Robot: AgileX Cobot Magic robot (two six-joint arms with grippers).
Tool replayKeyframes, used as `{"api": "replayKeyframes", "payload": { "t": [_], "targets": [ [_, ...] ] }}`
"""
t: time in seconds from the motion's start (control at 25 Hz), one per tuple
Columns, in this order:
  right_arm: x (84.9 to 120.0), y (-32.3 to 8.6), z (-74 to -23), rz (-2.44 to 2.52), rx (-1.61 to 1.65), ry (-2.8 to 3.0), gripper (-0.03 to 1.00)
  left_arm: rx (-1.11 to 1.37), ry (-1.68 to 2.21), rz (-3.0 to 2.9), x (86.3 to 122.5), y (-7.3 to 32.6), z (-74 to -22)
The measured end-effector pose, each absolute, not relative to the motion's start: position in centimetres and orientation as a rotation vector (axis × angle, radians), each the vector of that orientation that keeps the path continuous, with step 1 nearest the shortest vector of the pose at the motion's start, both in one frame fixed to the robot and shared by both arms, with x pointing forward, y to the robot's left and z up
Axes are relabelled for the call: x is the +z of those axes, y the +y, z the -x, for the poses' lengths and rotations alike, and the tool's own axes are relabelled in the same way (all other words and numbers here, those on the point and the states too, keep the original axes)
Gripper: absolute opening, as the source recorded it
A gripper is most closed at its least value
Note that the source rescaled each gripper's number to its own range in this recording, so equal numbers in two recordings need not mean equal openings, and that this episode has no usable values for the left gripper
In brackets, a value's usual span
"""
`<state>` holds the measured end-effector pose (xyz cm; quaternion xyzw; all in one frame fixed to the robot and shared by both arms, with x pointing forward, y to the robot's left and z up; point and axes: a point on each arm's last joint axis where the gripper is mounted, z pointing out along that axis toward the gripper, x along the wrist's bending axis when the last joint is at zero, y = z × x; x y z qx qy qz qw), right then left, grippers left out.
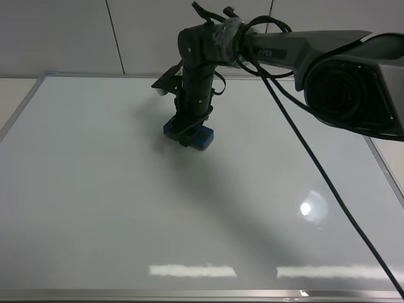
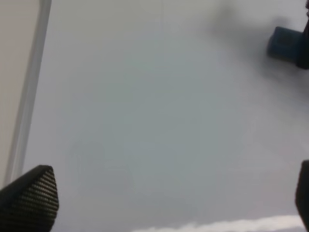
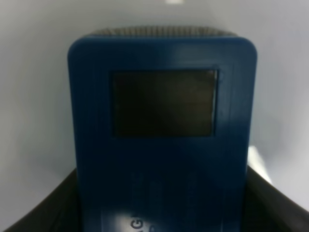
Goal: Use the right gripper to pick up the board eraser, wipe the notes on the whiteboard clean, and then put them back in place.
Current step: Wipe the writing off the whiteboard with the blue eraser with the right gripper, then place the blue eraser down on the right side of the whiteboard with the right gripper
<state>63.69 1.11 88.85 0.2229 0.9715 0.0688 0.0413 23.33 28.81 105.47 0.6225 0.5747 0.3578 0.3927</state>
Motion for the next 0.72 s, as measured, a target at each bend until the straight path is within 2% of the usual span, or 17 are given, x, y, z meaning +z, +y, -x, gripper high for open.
{"api": "replayKeyframes", "payload": {
  "t": [0.48, 0.72],
  "targets": [
    [90.5, -0.6, -64.1, -0.767, 0.073, 2.891, 0.00, 0.908, 1.459, -1.580, 105.5, 28.8, -23.3],
    [94.8, -0.4, -63.2, -0.884, 0.132, 2.817, 0.00, 0.908, 1.459, -1.580, 105.5, 28.8, -23.3]
  ]
}}
